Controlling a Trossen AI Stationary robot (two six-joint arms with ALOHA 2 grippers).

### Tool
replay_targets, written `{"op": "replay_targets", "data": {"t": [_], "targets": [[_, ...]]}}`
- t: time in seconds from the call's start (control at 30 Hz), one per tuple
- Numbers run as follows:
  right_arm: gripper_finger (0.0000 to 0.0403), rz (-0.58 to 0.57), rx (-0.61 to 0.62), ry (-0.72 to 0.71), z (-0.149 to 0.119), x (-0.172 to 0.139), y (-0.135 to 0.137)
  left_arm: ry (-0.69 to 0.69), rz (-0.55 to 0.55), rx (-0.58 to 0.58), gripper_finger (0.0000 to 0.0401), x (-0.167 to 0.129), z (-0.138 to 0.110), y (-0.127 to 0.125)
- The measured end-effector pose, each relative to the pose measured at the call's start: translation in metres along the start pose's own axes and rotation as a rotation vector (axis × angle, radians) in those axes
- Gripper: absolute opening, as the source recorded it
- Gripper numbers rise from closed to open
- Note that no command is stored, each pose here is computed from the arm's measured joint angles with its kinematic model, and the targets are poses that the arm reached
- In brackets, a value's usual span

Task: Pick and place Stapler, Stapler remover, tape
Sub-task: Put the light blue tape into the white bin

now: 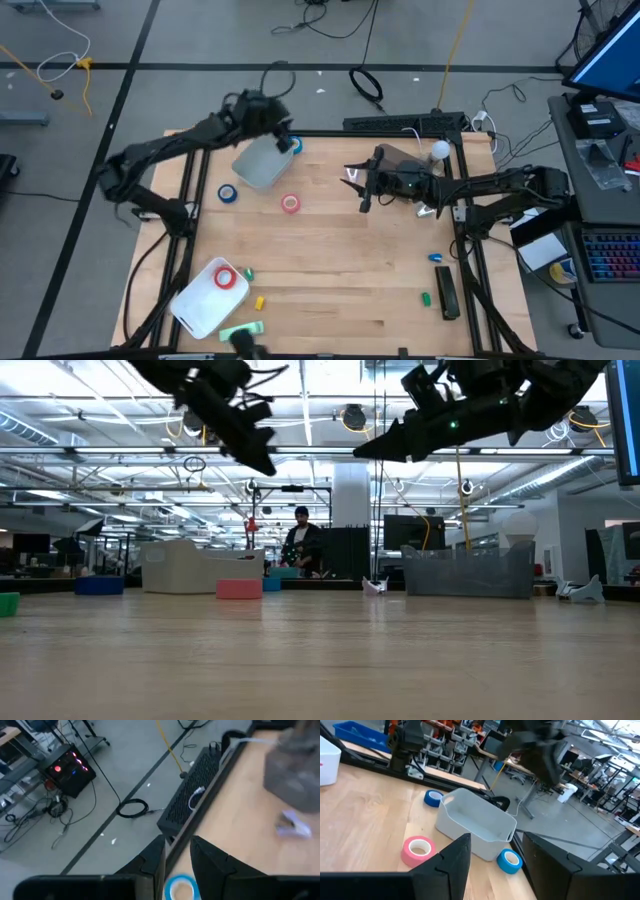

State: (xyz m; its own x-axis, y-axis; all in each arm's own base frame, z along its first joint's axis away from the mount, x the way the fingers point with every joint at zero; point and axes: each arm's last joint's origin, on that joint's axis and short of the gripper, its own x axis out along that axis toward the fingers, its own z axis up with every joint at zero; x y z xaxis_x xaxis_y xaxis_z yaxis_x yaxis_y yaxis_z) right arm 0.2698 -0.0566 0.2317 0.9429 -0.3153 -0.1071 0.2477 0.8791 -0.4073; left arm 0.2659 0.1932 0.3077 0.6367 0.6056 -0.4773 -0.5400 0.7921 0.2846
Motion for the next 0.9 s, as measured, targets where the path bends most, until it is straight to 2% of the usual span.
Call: {"op": "replay_targets", "data": {"t": [0.13,0.33,0.57,0.9], "targets": [[0.0171,0.002,-0.001,0.014,-0.002,0.000,-0.001,0.059,-0.006,-0.011,0.0092,0.035,0.016,0.002],[0.0171,0.010,-0.005,0.035,-0.004,0.000,0.000,0.206,-0.005,-0.139,0.0092,0.081,0.025,0.009],[0.0171,0.021,-0.006,0.060,-0.006,0.000,0.001,0.318,0.025,-0.311,0.0092,0.115,0.019,0.020],[0.0171,0.033,0.017,0.092,-0.009,0.000,0.003,0.447,-0.003,-0.350,0.0092,0.140,-0.007,0.008]]}}
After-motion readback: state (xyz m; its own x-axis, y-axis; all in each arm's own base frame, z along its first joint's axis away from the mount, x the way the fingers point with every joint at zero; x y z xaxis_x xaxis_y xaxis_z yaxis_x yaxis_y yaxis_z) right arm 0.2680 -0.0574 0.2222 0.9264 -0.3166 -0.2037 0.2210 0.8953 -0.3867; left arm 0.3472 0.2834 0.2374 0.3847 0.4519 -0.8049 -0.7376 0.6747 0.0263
